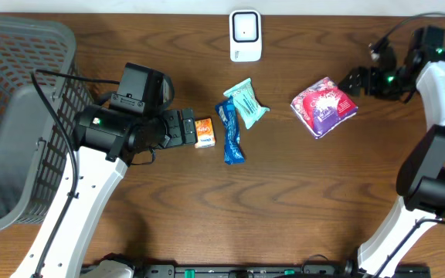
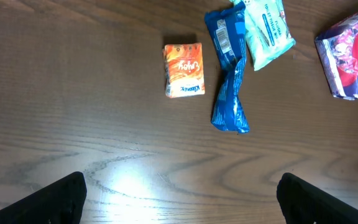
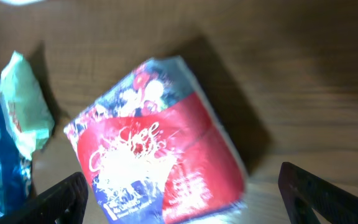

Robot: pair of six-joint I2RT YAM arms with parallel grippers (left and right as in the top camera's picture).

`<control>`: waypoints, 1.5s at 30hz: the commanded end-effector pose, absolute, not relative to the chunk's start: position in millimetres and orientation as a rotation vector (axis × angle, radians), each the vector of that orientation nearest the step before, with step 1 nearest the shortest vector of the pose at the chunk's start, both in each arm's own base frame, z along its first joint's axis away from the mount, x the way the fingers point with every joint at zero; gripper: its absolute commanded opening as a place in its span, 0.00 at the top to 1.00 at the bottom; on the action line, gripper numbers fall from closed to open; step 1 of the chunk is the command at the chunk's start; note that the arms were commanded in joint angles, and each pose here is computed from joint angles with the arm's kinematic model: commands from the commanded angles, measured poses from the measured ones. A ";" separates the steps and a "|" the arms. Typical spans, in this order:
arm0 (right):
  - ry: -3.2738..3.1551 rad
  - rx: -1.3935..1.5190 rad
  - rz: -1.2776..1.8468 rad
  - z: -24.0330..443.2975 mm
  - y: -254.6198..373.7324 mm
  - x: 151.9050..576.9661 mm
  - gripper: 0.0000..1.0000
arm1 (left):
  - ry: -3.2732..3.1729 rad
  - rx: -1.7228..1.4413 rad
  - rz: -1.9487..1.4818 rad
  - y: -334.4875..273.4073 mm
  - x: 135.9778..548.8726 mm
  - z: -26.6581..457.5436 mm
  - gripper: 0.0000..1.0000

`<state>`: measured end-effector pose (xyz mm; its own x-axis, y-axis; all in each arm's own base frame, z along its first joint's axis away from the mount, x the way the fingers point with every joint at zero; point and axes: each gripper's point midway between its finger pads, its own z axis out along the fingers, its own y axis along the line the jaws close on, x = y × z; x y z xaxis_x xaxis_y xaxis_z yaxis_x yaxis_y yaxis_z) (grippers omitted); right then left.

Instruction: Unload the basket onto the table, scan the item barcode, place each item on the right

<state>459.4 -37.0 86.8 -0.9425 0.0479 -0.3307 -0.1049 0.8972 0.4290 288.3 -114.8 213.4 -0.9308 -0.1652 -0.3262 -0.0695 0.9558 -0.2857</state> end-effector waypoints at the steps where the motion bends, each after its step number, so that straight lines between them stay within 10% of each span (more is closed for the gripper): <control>1: 2.694 -0.122 0.786 51.1 -16.3 457.8 0.05 | 2.748 -0.176 -0.368 -111.8 289.7 215.4 0.02; 9: 2.804 -0.080 0.888 4.3 -4.7 440.9 0.36 | 2.748 -0.176 -0.368 -111.8 289.7 215.4 0.02; 15: 2.807 -0.069 1.033 13.6 16.3 429.4 0.99 | 2.748 -0.176 -0.368 -111.8 289.7 215.4 0.02; 28: 2.568 0.345 1.329 117.6 83.6 479.4 0.99 | 2.748 -0.176 -0.368 -111.8 289.7 215.4 0.02; 45: 1.989 0.580 0.820 184.7 193.0 598.8 0.98 | 2.748 -0.176 -0.368 -111.8 289.7 215.4 0.02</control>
